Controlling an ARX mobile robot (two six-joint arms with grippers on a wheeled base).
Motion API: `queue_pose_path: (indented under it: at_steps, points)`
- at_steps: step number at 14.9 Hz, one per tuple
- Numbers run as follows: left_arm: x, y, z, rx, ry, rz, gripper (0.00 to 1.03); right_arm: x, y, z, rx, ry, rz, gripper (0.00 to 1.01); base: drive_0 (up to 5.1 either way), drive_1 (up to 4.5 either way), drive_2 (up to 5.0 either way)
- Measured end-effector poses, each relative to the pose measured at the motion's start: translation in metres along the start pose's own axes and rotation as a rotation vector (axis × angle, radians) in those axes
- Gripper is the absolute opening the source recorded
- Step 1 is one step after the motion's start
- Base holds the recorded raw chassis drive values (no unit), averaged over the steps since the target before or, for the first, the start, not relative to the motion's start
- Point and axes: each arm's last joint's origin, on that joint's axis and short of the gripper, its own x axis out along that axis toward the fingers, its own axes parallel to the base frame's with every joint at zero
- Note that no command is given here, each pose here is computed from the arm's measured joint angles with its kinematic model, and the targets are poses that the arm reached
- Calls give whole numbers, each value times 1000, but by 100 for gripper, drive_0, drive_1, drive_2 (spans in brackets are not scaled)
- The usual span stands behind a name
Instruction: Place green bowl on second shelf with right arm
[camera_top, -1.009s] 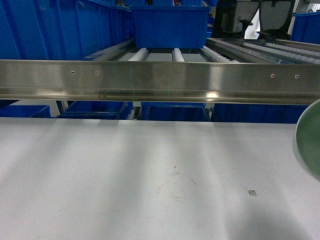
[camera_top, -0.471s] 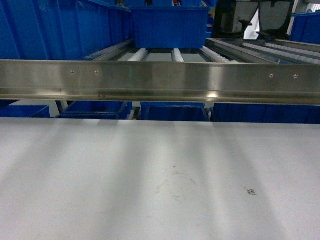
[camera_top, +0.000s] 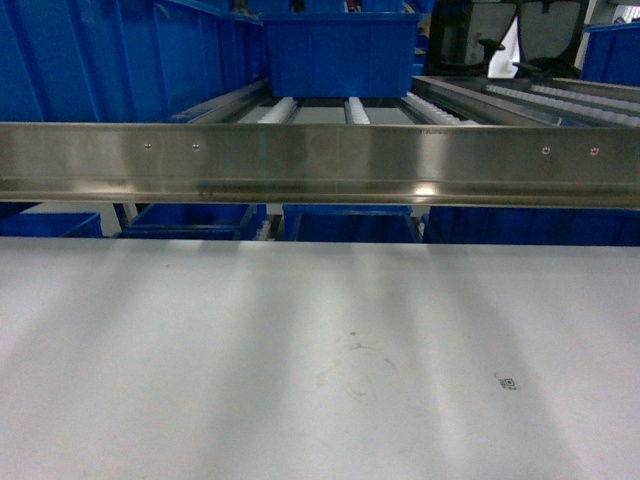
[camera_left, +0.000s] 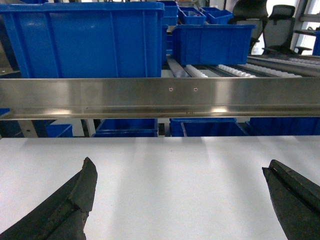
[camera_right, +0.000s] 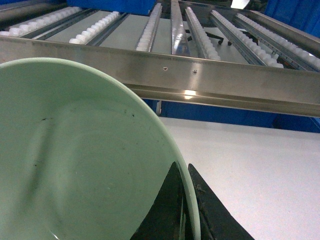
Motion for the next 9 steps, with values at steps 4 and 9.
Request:
queue_pose_path:
  at_steps: [4,9]
  points:
    - [0,0,0,0,1,2,98,0,0,0,0,-3,6,2,-482,254,254]
    - [0,0,0,0,0,2,98,0,1,0,0,-3,9,2,-468,268,268]
